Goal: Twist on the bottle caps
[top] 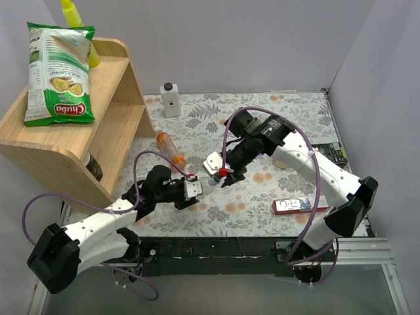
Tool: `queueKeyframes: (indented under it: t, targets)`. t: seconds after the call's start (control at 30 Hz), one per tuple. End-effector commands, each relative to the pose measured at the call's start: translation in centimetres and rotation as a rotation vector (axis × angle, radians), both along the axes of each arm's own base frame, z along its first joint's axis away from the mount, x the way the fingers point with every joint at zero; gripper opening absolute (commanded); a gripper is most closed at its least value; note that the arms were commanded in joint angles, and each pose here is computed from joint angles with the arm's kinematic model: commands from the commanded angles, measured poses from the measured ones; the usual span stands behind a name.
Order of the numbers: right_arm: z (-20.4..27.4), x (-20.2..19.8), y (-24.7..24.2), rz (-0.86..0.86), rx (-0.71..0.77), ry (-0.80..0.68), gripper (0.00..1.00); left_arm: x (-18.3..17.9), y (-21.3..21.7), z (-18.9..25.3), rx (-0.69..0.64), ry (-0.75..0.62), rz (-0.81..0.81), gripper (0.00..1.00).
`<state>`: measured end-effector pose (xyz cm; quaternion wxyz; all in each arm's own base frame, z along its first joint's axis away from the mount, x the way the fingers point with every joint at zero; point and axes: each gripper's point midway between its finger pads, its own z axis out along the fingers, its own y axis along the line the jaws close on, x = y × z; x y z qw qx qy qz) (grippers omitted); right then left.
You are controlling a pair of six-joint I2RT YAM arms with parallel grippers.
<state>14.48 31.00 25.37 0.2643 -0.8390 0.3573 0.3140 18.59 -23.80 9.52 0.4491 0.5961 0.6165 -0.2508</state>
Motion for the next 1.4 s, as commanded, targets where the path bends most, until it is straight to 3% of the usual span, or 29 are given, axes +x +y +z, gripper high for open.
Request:
queueKeyframes:
  t: [0.0,0.4,0.53,0.73,0.93,1.0,1.13,1.17,1.37]
  targets:
    - [0.8,0.1,0.2,-0.007,0.017,-0.023,0.52,0.5,-0.8,1.9,-0.040,-0.029,-0.023,0.00]
    - [-0.5,0.7,1.2,-0.071,-0.039,0.003,0.38,0.8,-1.2,2.5,-0.067,-0.026,-0.008,0.00]
    - [-0.9,1.7,2.0,-0.197,-0.086,0.064,0.33,2.1,-1.2,3.3,-0.087,-0.059,0.050,0.00]
    - [-3.0,4.4,2.6,-0.574,-0.233,0.303,0.31,5.6,-0.4,5.5,-0.174,-0.113,0.275,0.00]
    - [-4.3,6.7,2.4,-0.921,-0.321,0.794,0.24,8.1,1.2,4.5,-0.115,-0.148,0.432,0.00]
    - [-4.4,7.1,2.7,-0.920,-0.321,0.789,0.24,8.5,1.7,3.4,-0.072,-0.135,0.467,0.00]
    - [-3.2,8.7,2.9,-0.930,-0.271,0.737,0.36,8.3,2.2,1.5,-0.010,-0.099,0.475,0.00]
    - [-2.3,9.2,2.7,-0.934,-0.251,0.706,0.46,8.1,2.2,1.2,-0.005,-0.092,0.470,0.00]
    - [1.6,11.5,-0.3,-0.952,-0.156,0.507,0.80,5.6,2.0,-0.7,0.060,-0.041,0.340,0.00]
